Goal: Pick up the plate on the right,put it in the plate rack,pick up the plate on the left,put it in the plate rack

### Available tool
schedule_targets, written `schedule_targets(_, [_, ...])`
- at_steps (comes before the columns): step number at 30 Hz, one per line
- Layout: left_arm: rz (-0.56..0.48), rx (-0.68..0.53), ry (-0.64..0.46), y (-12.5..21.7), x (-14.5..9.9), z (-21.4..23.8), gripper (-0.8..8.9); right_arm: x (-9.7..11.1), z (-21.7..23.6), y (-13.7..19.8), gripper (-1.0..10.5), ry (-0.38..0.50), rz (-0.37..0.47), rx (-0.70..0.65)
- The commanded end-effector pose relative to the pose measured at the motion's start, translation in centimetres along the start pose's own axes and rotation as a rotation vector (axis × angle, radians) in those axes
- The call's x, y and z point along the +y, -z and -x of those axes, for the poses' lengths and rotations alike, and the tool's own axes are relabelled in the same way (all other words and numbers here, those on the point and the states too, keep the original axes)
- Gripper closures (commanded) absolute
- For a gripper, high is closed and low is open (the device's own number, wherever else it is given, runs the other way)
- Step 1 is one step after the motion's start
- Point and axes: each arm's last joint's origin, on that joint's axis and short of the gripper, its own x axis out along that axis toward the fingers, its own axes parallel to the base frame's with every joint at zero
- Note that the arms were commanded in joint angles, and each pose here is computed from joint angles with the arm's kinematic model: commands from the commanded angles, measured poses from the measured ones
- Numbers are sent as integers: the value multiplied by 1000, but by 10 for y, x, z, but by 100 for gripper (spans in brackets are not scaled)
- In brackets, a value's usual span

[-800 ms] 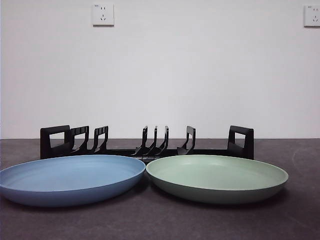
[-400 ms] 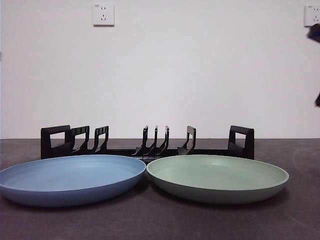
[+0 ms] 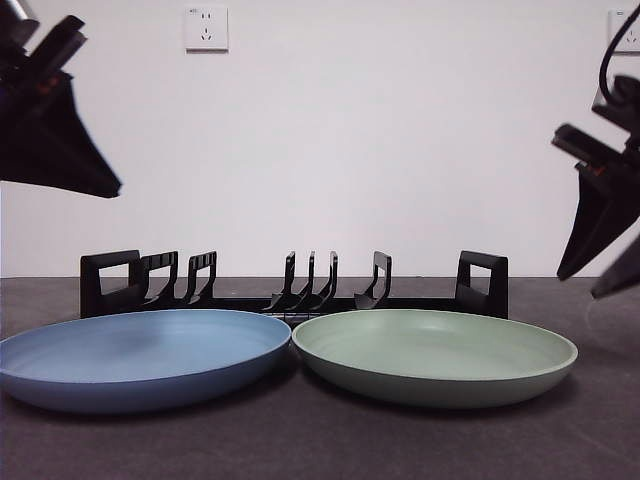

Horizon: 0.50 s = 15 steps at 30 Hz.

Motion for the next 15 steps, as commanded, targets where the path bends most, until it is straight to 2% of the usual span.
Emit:
schedule_targets(1, [-12, -13, 18, -3, -4, -3, 523, -2, -7, 0, 752, -4, 14, 20])
schedule_targets(8, [-37, -38, 58, -9, -17, -6, 527, -6, -34, 7, 757, -22, 10, 118])
schedule_targets(12, [-46, -42, 42, -9, -20, -7, 531, -5, -48, 13, 764, -25, 21, 170])
schedule_targets(15, [-47, -42, 44, -9, -20, -7, 531, -4, -51, 14, 954, -23, 26, 178])
